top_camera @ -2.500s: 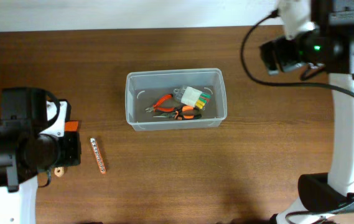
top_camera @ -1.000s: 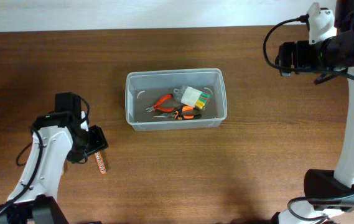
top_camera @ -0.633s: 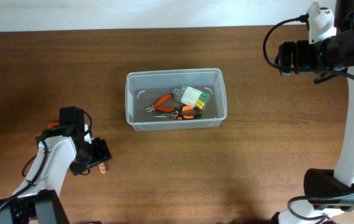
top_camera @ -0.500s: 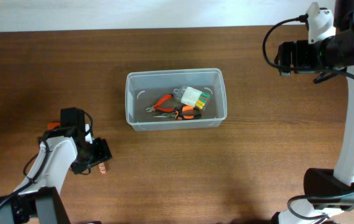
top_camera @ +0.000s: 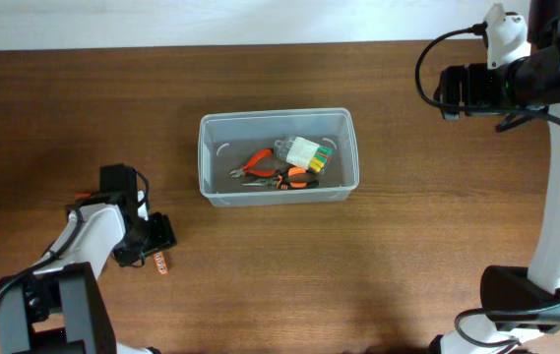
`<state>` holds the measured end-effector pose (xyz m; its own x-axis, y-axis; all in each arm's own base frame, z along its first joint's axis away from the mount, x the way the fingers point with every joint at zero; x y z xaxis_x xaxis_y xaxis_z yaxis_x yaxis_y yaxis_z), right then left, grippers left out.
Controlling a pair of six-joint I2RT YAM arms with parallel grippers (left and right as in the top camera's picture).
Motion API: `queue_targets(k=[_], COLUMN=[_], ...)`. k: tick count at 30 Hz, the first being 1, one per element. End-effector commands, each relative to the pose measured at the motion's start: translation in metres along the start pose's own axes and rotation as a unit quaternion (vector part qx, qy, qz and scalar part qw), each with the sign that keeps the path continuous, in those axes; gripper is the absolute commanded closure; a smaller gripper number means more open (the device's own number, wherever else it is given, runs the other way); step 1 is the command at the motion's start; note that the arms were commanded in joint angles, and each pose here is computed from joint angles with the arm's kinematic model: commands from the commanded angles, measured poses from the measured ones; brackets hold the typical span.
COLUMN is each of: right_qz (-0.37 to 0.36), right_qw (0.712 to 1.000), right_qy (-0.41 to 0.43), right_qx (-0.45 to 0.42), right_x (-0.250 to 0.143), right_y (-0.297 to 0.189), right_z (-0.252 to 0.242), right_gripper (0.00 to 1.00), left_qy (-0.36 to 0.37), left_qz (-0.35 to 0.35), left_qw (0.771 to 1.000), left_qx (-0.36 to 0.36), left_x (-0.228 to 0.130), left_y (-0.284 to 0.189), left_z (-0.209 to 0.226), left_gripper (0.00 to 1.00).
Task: Pack container
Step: 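Lower the left gripper onto the orange socket rail and grasp it, then lift the socket rail with the left gripper and lower it into the container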
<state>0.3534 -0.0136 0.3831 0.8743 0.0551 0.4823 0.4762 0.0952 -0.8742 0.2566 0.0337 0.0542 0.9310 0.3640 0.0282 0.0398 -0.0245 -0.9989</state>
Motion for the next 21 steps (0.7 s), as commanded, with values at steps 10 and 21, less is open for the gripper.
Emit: queue_targets(k=[10,21], right_qz=[0.006,0.006], right_qw=[1.000,1.000], right_qy=[0.003,0.004], right_qx=[0.009,0.008], right_x=[0.0009,0.0008], right_y=[0.0063,0.0063], right_z=[0.0023,0.0017], right_gripper=[0.01,0.01], left_qy=[0.002,0.002], left_qz=[0.052,0.050], left_qw=[0.998,0.998], left_qx=[-0.033,-0.034], left_x=[-0.0149,-0.0133], left_y=[0.0242,0.0227], left_z=[-0.0050,-0.0054], left_gripper=[0.77,0.98])
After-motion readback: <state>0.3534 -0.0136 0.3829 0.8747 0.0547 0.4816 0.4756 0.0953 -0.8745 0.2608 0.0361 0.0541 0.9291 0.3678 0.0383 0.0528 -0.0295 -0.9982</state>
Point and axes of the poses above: each gripper's point midway between its finger pads, its own y axis out along the fingers, its own z axis along the line the jaws close on, x = y × z, the point moved 6 cm from there along -y, back along the fingers
